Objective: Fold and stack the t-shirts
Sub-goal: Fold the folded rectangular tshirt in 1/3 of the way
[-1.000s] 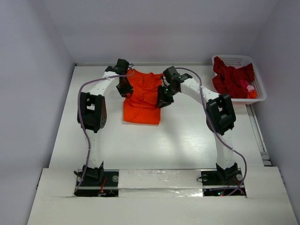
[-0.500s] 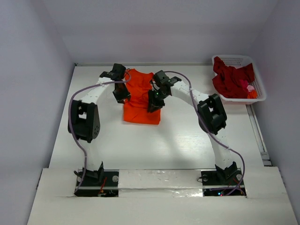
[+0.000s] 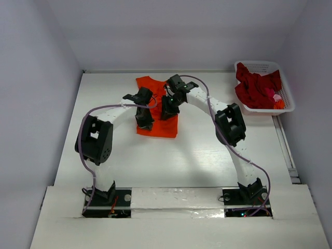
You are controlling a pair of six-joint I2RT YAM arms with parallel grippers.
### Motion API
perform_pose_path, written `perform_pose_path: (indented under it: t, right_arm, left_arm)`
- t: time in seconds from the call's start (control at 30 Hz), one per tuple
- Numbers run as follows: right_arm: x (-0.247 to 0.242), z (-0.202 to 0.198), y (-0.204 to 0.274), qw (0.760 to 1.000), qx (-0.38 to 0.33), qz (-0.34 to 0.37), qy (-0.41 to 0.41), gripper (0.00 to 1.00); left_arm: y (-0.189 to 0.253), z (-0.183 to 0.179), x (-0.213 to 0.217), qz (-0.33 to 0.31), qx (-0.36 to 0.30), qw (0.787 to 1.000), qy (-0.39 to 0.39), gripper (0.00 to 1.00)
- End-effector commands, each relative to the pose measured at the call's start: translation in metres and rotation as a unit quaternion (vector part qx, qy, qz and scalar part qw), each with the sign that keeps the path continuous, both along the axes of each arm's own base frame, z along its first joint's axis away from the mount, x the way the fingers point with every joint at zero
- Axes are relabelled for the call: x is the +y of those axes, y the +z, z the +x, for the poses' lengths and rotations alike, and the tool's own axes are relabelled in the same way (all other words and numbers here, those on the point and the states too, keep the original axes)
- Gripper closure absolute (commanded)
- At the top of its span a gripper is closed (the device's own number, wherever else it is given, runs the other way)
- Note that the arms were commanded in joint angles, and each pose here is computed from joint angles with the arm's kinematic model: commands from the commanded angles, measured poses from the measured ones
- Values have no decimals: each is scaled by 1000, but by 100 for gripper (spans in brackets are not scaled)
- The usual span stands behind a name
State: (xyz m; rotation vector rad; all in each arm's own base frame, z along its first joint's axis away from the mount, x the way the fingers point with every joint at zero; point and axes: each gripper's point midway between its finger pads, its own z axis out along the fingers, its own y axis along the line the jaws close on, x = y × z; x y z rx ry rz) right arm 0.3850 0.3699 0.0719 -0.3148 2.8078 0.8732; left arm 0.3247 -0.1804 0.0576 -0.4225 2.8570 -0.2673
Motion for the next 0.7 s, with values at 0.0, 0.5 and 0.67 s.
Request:
perform_pose_path:
  t: [0.0, 0.5, 0.67]
  right_arm:
    - [4, 3, 8, 1000, -3, 8, 0, 70]
    - [4, 3, 1, 1000, 4, 6, 0, 75]
    - [2, 7, -7, 1000, 2, -9, 2, 94]
  left_arm:
    - [-3, 5, -4, -9, -14, 1000, 10, 100]
    - [-58, 2, -8, 3, 27, 999, 25, 100]
    - [-64, -3, -9, -2, 35, 999, 25, 100]
